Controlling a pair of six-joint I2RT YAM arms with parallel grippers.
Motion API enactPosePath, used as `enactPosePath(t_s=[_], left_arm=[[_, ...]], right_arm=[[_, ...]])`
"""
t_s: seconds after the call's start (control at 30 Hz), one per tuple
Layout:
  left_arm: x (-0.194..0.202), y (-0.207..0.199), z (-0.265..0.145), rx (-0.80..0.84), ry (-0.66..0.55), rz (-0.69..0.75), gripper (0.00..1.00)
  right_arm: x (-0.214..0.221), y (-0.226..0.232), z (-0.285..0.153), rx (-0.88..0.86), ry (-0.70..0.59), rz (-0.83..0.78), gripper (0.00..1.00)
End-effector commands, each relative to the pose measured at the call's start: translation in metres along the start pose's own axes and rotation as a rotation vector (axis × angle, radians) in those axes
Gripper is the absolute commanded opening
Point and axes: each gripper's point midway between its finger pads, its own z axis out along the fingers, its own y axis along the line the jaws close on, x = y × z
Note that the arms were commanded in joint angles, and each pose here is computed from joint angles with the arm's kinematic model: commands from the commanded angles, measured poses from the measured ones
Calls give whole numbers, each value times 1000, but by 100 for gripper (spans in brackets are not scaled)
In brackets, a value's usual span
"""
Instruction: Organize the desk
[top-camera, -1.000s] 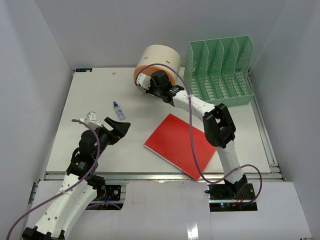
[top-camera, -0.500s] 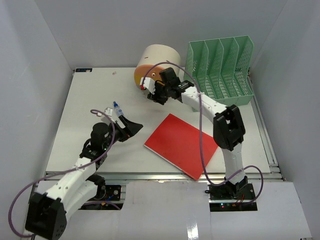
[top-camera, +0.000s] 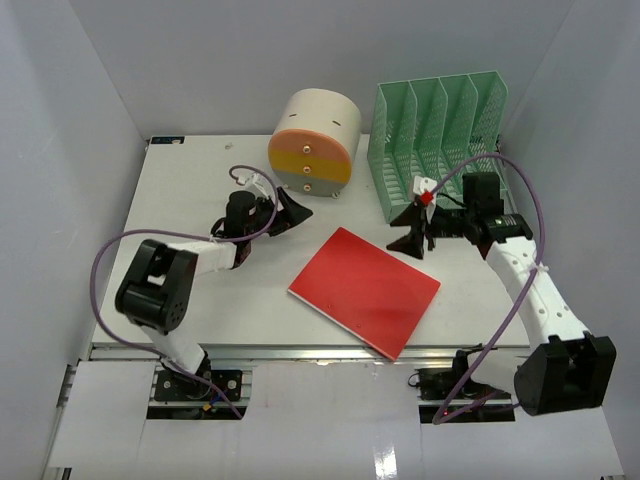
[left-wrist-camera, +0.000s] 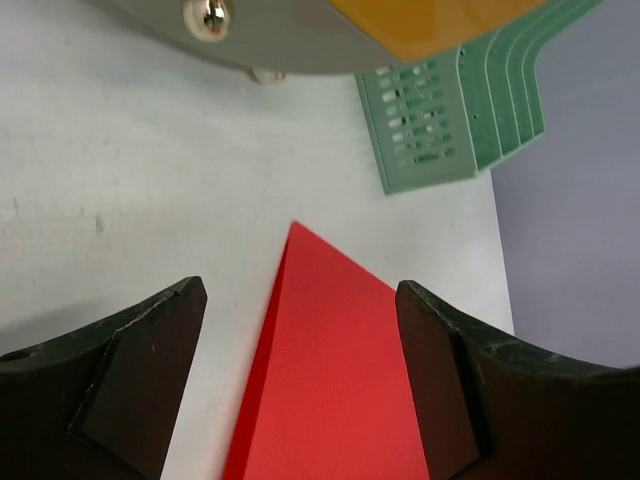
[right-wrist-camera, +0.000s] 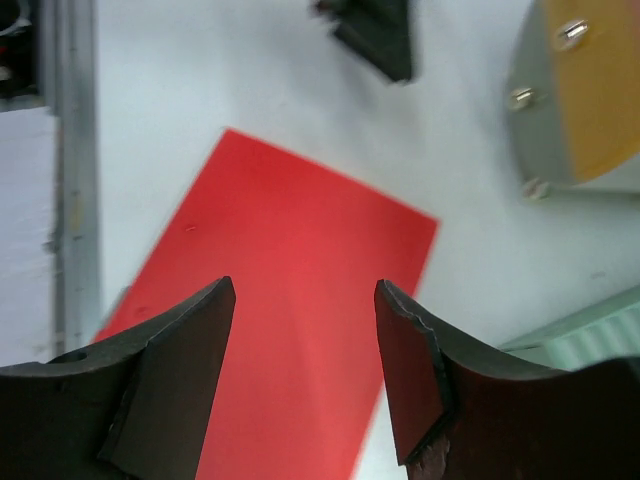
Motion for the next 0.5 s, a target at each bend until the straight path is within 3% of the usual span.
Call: enactPosePath(t_s=[0.0, 0.07, 0.23, 0.47], left_arm=[[-42, -12, 39, 72, -103, 24, 81], [-51, -7, 58, 77, -122, -20, 73], [-69, 2, 86, 83, -186, -87, 69], [-76, 23, 112, 70, -202, -170, 47]], right_arm=[[8, 35, -12, -30, -105, 32, 65], [18, 33, -21, 28, -131, 44, 65], [24, 26, -38, 79, -164, 64, 64], [21, 27, -42, 92, -171, 50, 64]])
